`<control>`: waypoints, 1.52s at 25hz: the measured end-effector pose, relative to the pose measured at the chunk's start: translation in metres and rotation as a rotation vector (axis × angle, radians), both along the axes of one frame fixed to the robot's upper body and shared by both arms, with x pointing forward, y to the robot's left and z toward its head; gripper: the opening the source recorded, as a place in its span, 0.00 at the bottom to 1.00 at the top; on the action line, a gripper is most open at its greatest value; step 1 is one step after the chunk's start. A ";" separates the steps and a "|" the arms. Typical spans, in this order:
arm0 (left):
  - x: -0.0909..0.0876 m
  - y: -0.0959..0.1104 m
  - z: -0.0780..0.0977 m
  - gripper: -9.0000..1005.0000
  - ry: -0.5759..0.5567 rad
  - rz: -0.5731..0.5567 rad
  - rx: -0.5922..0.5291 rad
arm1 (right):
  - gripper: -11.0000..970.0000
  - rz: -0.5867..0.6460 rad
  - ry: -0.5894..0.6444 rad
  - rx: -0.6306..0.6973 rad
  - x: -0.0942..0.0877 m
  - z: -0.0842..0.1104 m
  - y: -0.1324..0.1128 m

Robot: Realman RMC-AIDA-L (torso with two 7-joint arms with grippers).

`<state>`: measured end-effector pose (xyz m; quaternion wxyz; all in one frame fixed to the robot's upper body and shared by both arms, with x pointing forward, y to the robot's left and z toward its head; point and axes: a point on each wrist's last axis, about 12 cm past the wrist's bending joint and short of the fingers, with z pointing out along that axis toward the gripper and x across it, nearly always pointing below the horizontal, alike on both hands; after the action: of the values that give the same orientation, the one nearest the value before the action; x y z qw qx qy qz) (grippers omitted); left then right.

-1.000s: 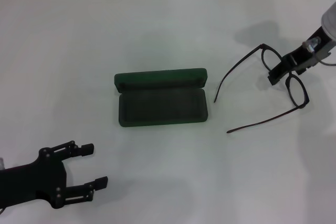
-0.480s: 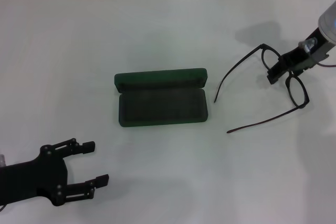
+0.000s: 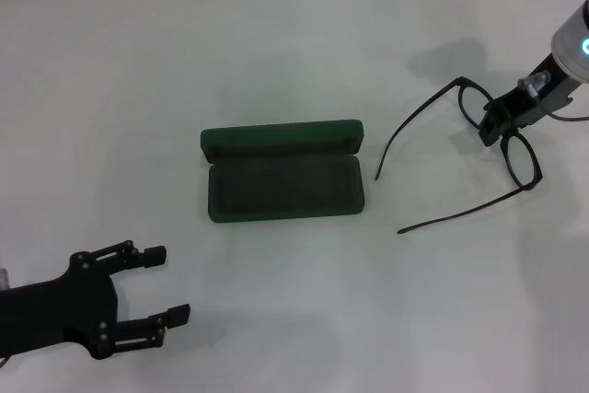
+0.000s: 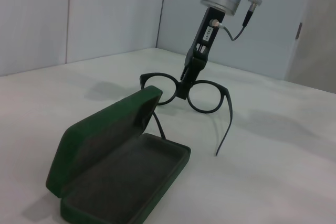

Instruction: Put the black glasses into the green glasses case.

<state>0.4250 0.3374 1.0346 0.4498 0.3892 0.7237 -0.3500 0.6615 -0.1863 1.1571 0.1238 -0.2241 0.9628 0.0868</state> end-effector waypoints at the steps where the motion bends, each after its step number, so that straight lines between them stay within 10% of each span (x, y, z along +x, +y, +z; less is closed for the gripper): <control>1: 0.000 0.000 0.000 0.81 0.000 0.000 0.000 | 0.49 0.000 0.000 0.000 0.000 0.000 0.000; 8: 0.000 -0.001 -0.001 0.81 0.004 0.001 -0.004 | 0.11 -0.012 -0.005 -0.003 0.000 0.000 -0.006; 23: -0.001 -0.002 0.000 0.81 0.007 0.008 -0.017 | 0.11 0.011 -0.104 0.044 -0.003 0.016 -0.036; 38: 0.010 -0.010 0.013 0.81 0.081 0.005 -0.145 | 0.12 0.105 -0.456 0.472 -0.031 0.031 -0.101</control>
<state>0.4347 0.3276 1.0471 0.4480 0.3393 0.7150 -0.4159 0.6301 -0.2869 1.1883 0.3802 -0.2521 0.8507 0.2613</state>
